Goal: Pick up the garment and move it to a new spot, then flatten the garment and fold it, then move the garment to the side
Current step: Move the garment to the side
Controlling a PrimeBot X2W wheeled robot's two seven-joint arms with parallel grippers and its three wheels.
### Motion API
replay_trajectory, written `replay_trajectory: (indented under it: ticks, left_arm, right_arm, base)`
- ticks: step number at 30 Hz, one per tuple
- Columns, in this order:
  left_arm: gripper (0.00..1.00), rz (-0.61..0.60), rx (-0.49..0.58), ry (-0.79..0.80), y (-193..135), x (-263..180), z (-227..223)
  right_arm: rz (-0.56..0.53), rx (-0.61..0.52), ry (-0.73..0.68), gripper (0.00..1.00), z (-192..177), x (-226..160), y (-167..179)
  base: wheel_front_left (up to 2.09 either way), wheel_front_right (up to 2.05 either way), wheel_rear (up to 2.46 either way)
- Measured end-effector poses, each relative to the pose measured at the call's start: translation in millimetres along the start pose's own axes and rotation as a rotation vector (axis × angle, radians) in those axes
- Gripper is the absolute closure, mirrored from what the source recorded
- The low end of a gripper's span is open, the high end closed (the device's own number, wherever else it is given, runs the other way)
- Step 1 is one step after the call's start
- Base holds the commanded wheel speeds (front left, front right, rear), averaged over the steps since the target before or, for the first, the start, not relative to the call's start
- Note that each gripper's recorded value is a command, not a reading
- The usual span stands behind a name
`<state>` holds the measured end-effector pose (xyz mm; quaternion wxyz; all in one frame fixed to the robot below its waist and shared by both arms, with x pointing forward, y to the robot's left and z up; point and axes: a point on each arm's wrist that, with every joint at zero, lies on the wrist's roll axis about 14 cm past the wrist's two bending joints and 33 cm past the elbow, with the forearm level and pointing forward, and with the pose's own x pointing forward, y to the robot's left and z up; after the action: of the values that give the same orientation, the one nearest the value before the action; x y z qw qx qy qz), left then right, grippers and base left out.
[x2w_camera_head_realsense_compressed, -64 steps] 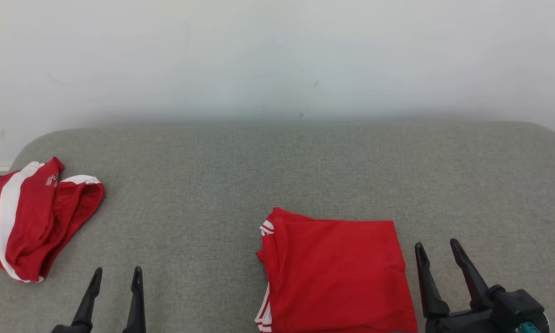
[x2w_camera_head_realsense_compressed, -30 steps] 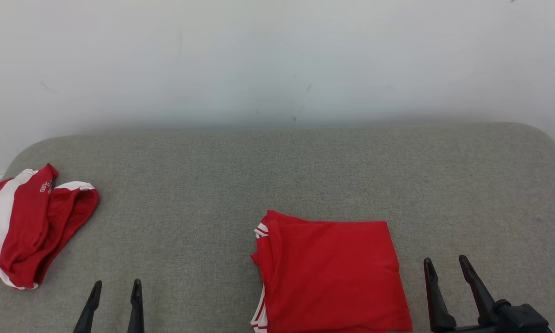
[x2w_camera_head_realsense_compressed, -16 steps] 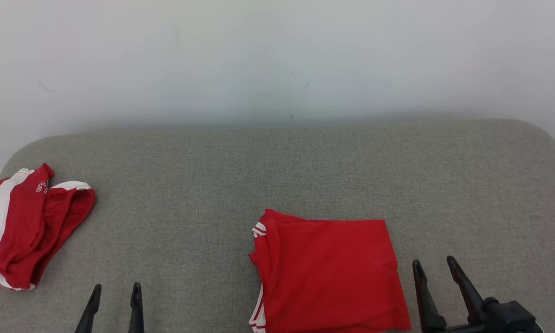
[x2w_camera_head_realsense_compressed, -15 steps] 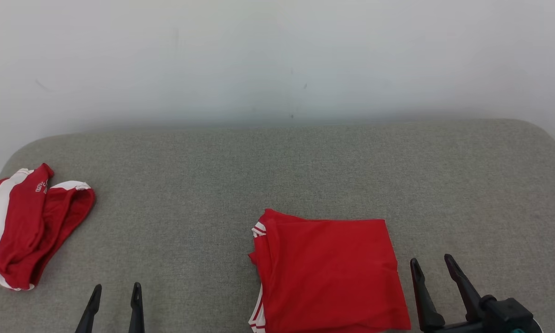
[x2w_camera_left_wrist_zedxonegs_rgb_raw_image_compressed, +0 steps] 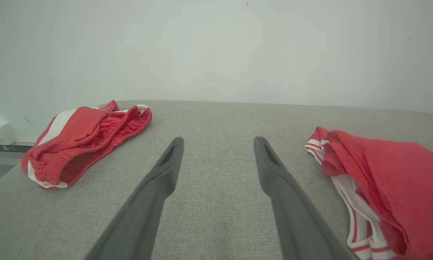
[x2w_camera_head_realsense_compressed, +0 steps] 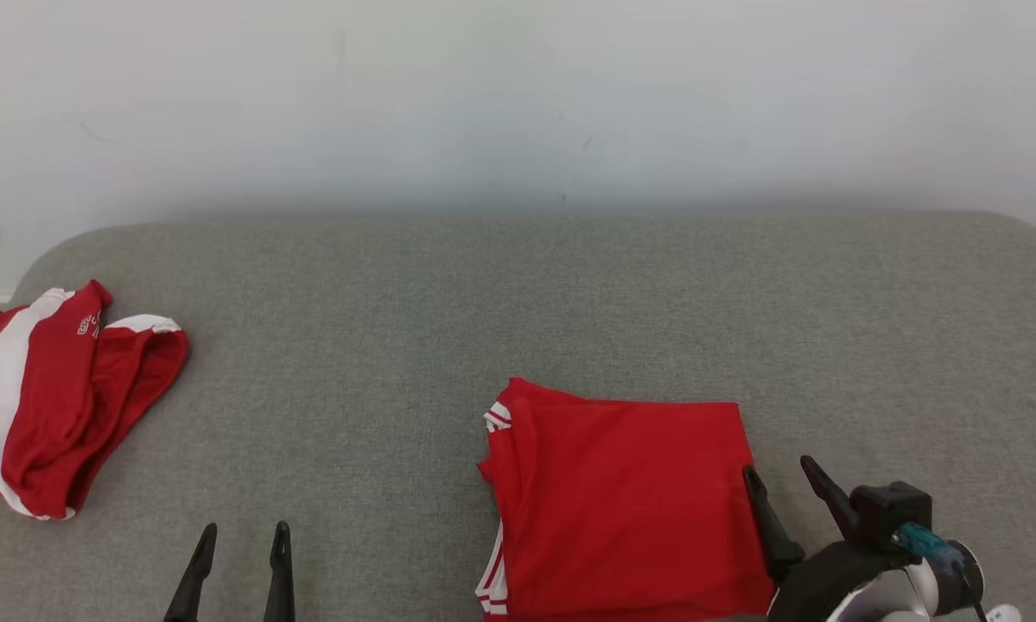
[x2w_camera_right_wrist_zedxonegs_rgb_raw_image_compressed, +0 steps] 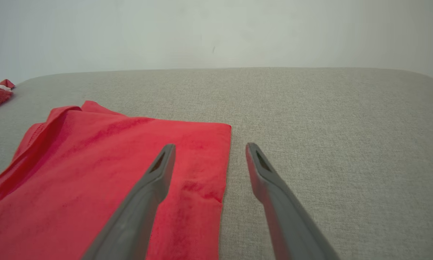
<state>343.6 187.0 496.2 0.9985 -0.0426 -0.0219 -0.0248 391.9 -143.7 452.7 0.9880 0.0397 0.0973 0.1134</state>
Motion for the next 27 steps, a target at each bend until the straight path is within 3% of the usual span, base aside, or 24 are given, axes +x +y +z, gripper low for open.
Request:
replay_trajectory:
  ticks: [17, 18, 19, 20, 27]
  left_arm:
    - [0.00, 0.040, -0.011, 0.039, 12.7, 4.3, -13.2]
    - [0.00, 0.042, -0.011, 0.040, 13.4, 4.7, -13.5]
    - [0.00, 0.043, -0.010, 0.040, 13.8, 5.4, -13.7]
    - [0.00, 0.045, -0.011, 0.040, 14.0, 6.1, -13.7]
    - [0.00, 0.046, -0.022, 0.033, 11.7, 15.5, -13.2]
  right_arm:
    - [0.005, 0.054, 0.264, 0.00, -69.2, 26.9, 6.3]
    - [0.010, 0.057, 0.271, 0.26, -70.7, 28.0, 8.4]
    - [0.012, 0.064, 0.271, 0.78, -71.3, 28.9, 10.0]
    - [0.016, 0.069, 0.271, 1.00, -72.3, 29.2, 11.7]
    - [0.025, 0.066, 0.265, 1.00, -67.3, 41.3, 10.4]
  base:
    - [0.00, 0.00, 0.00]
    - [0.00, 0.00, 0.00]
    - [0.00, 0.00, 0.00]
    - [0.00, 0.00, 0.00]
    - [0.00, 0.00, 0.00]
